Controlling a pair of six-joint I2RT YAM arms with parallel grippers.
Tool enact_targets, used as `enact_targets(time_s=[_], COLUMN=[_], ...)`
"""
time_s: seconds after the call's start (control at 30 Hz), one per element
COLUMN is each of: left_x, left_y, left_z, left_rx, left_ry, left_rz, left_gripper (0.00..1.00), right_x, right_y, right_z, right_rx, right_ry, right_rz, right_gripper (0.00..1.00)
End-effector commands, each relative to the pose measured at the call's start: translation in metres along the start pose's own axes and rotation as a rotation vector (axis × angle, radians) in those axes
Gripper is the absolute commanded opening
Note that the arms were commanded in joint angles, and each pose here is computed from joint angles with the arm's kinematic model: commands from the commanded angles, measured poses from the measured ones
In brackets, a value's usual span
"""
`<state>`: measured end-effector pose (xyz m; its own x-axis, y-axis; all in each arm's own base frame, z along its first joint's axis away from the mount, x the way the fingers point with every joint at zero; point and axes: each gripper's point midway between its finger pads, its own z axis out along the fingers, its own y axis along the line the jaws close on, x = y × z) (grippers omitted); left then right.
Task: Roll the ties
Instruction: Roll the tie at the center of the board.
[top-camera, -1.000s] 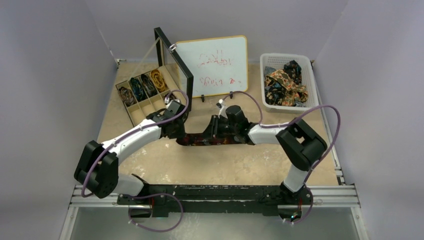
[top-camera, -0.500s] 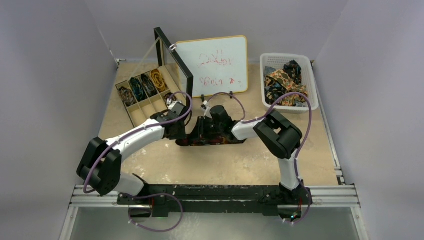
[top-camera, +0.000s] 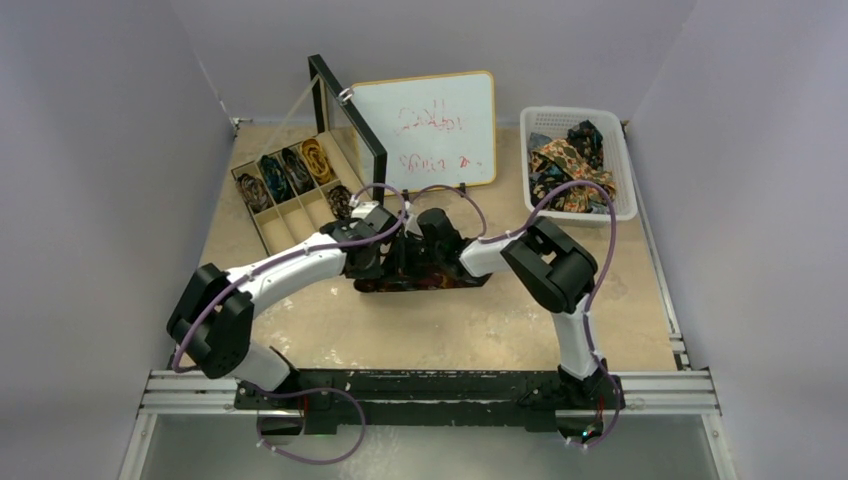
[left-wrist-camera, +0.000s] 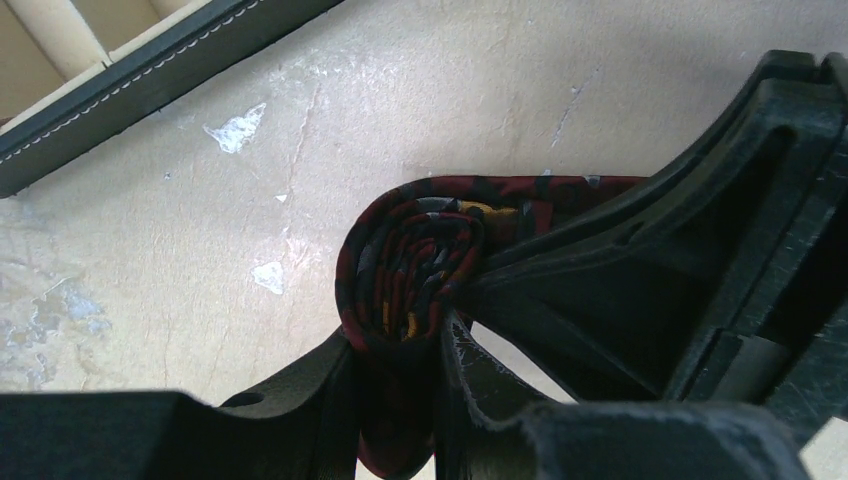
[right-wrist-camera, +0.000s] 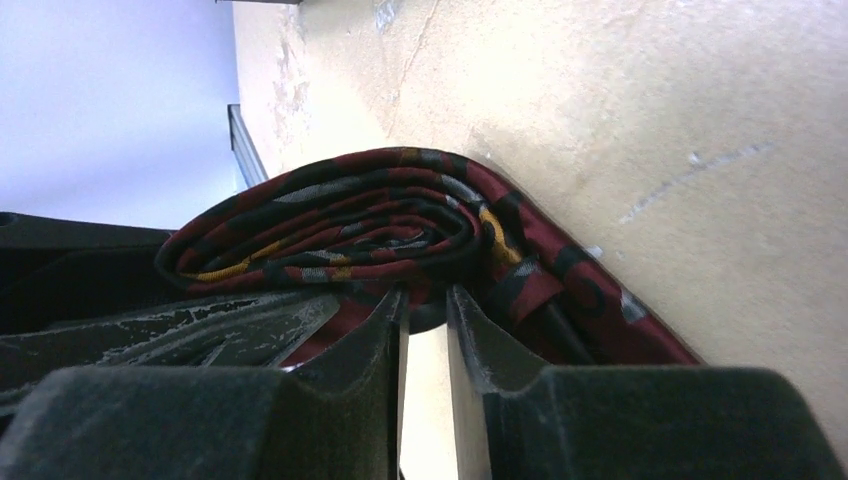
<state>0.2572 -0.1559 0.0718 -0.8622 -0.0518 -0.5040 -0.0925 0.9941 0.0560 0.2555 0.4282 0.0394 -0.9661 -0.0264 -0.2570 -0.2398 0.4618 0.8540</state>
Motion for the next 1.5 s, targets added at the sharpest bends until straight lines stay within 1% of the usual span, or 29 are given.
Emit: enact_targets(time_s=[0.0, 0.13, 0.23, 0.4, 0.57, 0.7, 0.83, 0.93, 1.03, 1.1, 1.2, 1.27, 1.37, 1.4, 1.47], left_x=[-0.012, -0.008, -0.007, -0.005, -0.006, -0.006, -0.004, 0.000, 0.002, 0.003, -0.003, -0.013, -0.030, -0.033, -0.041], left_y=[-0.003, -0.009, -0.018, -0.037, -0.064, -0.087, -0.113, -0.129, -0.143, -0.152, -0.159, -0.161, -0.158, -0.154, -0.148], left_z=[-0.007, -0.005, -0.003, -0.001, -0.001, 0.000, 0.007, 0.010, 0.009, 0.008, 0.000, -0.009, -0.027, -0.033, -0.048], left_rx=[-0.077, -0.129, -0.150, -0.185, -0.192, -0.157, -0.079, -0.010, 0.062, 0.119, 0.196, 0.258, 0.353, 0.376, 0.427], left_ry=[-0.050, -0.049, -0.049, -0.043, -0.043, -0.034, -0.002, 0.021, 0.040, 0.058, 0.069, 0.062, 0.028, 0.022, -0.006], left_rz=[0.001, 0.025, 0.046, 0.090, 0.141, 0.170, 0.187, 0.196, 0.196, 0.192, 0.150, 0.107, 0.046, 0.034, 0.005], left_gripper=[0.20, 0.20, 0.20, 0.23, 0.32, 0.46, 0.56, 0.60, 0.64, 0.66, 0.66, 0.67, 0.68, 0.69, 0.69], right_x=[-0.021, -0.038, -0.039, -0.033, -0.019, -0.008, -0.006, -0.010, -0.016, -0.022, -0.031, -0.036, -0.045, -0.046, -0.060], right_y=[0.016, -0.004, -0.025, -0.048, -0.064, -0.067, -0.065, -0.062, -0.064, -0.066, -0.063, -0.059, -0.048, -0.042, -0.030], right_z=[-0.035, -0.067, -0.087, -0.119, -0.138, -0.146, -0.156, -0.166, -0.176, -0.184, -0.196, -0.201, -0.204, -0.204, -0.205], right_rx=[-0.009, 0.094, 0.178, 0.216, 0.242, 0.243, 0.250, 0.265, 0.308, 0.340, 0.356, 0.359, 0.337, 0.319, 0.287], right_ry=[-0.064, -0.153, -0.202, -0.265, -0.279, -0.276, -0.298, -0.329, -0.361, -0.387, -0.423, -0.440, -0.453, -0.439, -0.465], right_rz=[-0.024, -0.006, 0.027, 0.075, 0.093, 0.095, 0.089, 0.073, 0.061, 0.049, 0.014, -0.016, -0.087, -0.139, -0.271], right_gripper=[0.25, 0.31, 0.34, 0.36, 0.38, 0.40, 0.43, 0.47, 0.52, 0.55, 0.63, 0.69, 0.78, 0.79, 0.82])
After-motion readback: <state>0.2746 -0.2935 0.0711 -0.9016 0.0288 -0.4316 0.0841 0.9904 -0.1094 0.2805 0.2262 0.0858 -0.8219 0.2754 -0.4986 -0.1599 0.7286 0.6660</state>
